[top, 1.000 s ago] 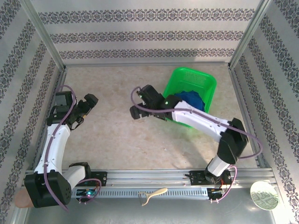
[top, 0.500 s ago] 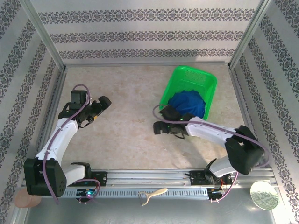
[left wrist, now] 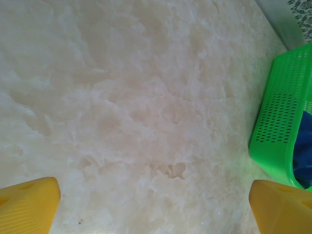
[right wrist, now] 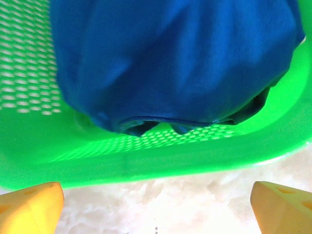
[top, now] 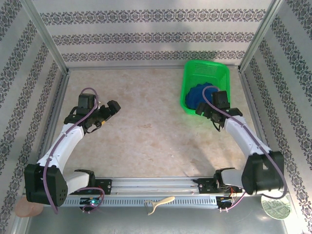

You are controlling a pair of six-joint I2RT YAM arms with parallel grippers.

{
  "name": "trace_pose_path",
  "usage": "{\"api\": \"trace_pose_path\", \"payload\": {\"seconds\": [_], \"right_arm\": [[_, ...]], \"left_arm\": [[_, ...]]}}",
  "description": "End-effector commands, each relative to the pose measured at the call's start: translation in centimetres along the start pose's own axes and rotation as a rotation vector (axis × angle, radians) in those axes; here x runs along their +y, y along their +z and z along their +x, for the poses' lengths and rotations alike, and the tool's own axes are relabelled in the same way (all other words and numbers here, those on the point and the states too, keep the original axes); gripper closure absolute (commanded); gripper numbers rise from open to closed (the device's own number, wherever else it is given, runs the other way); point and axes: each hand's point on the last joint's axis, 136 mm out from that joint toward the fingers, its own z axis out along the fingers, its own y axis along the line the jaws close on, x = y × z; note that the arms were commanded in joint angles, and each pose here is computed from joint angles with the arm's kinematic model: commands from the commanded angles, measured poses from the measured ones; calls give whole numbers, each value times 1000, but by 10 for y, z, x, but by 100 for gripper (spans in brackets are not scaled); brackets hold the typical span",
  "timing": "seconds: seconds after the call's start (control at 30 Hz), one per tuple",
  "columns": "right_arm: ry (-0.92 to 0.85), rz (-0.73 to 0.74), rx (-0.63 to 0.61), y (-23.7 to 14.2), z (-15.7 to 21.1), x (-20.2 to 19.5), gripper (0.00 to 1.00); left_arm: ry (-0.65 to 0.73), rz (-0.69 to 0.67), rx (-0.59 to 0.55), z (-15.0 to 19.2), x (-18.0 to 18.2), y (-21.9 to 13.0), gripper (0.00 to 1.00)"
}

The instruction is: Fold the inside-out t-shirt

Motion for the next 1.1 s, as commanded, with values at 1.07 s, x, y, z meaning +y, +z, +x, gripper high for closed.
{"api": "trace_pose_path", "payload": {"seconds": [1.07], "right_arm": [[-268,60,84,85,-45,127,2]], "left_arm": [[42,-3,42,25,-10,21,1]]}}
